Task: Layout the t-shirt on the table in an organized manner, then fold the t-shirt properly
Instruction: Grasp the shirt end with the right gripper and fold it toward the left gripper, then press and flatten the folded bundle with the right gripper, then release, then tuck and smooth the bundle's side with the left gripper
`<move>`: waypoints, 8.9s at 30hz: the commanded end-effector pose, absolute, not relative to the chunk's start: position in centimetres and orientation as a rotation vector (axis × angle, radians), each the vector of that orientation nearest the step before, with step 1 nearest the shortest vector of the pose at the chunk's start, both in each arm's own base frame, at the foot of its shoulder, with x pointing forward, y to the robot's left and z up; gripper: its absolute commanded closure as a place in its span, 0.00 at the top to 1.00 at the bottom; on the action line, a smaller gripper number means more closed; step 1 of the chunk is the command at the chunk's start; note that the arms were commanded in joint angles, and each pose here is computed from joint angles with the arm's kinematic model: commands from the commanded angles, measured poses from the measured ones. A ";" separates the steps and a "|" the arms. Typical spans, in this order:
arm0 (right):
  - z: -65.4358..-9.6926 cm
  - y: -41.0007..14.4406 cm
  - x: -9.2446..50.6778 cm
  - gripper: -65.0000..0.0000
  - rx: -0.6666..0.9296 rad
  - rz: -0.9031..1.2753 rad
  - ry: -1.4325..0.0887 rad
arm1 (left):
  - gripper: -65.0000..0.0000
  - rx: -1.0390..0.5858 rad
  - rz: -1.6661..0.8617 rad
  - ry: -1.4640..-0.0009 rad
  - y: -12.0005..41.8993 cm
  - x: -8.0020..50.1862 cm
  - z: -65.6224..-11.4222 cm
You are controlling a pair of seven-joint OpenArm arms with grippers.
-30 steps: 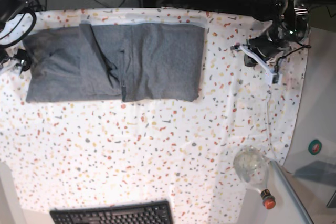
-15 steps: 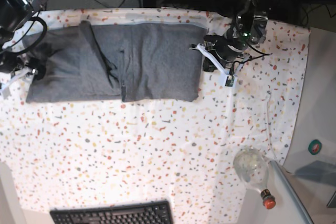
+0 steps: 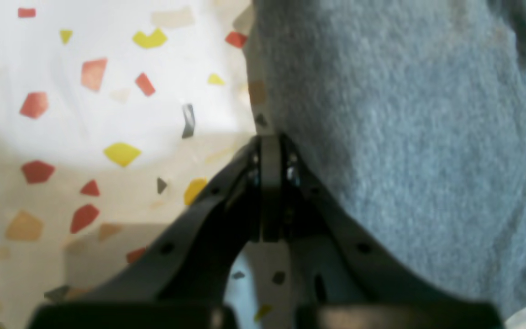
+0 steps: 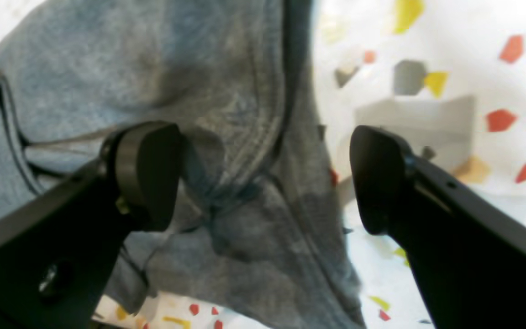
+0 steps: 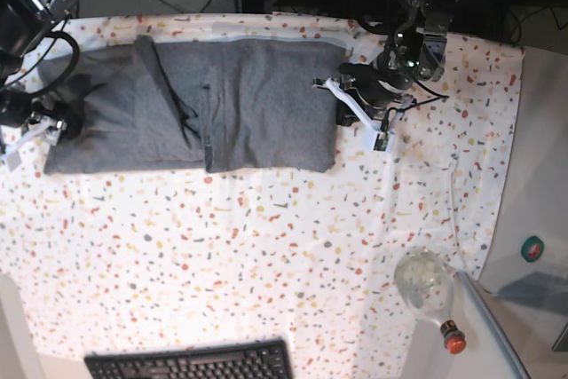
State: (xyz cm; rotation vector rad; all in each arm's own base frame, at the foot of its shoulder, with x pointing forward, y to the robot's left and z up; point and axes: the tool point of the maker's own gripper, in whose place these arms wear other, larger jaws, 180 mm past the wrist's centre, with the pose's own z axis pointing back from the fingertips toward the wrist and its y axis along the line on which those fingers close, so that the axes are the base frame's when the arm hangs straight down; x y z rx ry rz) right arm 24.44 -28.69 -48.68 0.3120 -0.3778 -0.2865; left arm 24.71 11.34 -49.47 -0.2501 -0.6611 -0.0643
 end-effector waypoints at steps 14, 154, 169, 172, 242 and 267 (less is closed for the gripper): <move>-49.6 -26.0 23.3 0.67 0.365 -0.265 -0.304 | 0.00 -0.286 -0.128 -0.617 8.0 24.0 -50.0; -37.7 -1.9 25.7 0.00 0.324 0.395 -0.458 | 0.00 0.173 0.333 -0.759 35.9 21.7 -41.2; -42.6 6.0 27.6 0.00 0.409 0.516 -0.432 | 0.00 0.036 0.240 -0.686 33.3 20.7 -43.4; -42.5 8.8 27.0 0.00 0.438 0.538 -0.411 | 0.00 0.035 0.238 -0.686 33.2 20.7 -43.4; -38.8 -30.8 23.7 0.00 -0.067 -0.134 -0.624 | 0.00 -0.159 -0.984 -0.423 -1.4 33.3 -45.5; -40.8 -29.9 20.8 0.00 -0.049 -0.146 -0.552 | 0.00 -0.026 -1.547 -0.785 -15.8 32.8 -43.1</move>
